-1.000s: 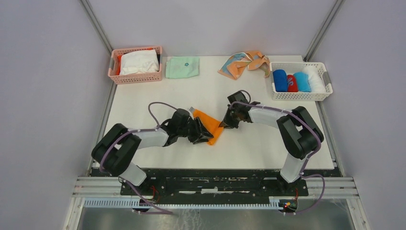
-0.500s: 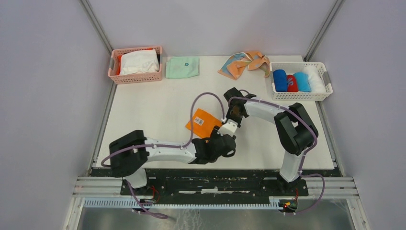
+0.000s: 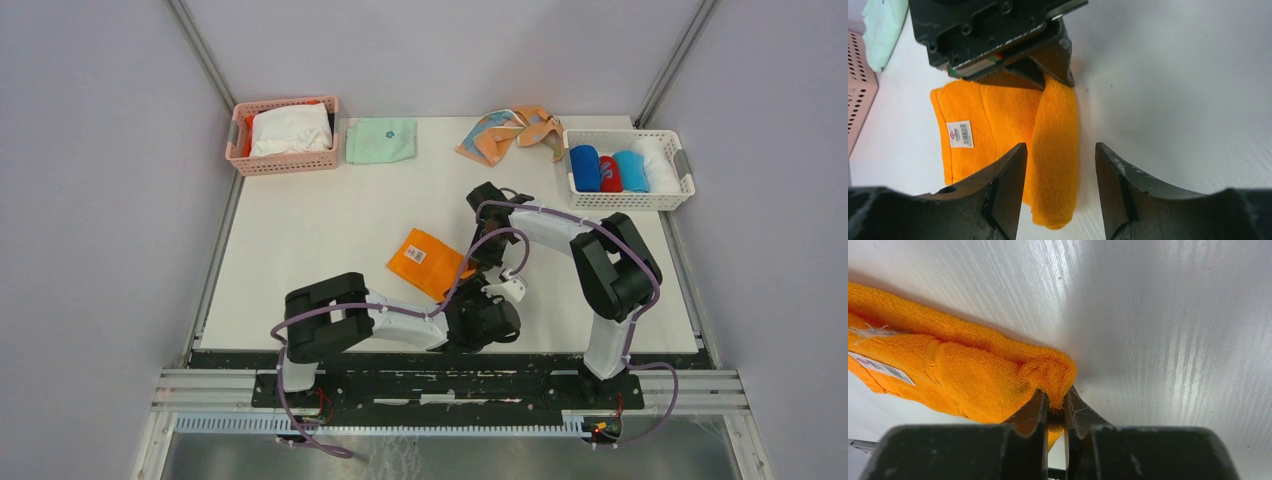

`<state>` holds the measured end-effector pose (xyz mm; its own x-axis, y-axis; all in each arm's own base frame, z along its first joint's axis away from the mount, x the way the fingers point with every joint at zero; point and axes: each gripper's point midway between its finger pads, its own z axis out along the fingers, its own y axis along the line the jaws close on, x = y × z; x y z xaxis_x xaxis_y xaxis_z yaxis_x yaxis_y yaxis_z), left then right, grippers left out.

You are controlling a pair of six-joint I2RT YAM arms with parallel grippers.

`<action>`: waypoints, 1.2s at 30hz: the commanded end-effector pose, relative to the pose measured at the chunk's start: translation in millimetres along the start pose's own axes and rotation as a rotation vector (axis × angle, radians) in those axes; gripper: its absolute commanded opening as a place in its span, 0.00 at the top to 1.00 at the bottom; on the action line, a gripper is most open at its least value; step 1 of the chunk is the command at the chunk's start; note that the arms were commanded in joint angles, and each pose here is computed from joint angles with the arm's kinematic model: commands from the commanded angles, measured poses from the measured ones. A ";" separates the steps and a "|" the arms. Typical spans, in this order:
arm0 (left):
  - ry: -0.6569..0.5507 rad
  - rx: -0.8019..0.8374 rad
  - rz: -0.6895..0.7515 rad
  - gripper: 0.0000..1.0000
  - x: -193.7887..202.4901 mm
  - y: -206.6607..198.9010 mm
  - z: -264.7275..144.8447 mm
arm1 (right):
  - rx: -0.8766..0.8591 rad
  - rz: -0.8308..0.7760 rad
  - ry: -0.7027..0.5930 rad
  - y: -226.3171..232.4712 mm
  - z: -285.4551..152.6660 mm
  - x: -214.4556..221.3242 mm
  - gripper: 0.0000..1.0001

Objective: Roll the towels
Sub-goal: Roll the towel at the center of the board.

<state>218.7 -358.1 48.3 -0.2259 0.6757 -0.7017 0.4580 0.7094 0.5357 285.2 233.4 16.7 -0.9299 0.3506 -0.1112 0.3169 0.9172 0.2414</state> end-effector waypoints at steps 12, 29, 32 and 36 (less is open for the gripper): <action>0.076 -0.132 0.181 0.54 17.6 -9.7 24.2 | 0.019 -0.009 0.056 -6.5 9.1 8.2 0.89; 0.153 -0.088 0.054 0.89 33.6 5.9 33.5 | -0.096 -0.072 0.033 8.4 -5.1 0.0 0.85; 0.164 -0.041 -0.003 0.97 32.6 6.8 32.3 | -0.156 -0.088 0.022 16.0 -12.8 -3.3 0.77; 0.190 0.111 -0.170 0.97 28.8 2.2 27.9 | -0.248 -0.101 -0.045 25.0 -35.6 -17.8 0.62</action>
<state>244.6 -344.4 25.0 -0.3029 0.7331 -0.6089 0.4219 0.6761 0.6041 290.0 244.4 22.9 -0.9529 0.2877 -0.0961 0.2355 0.9013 0.3637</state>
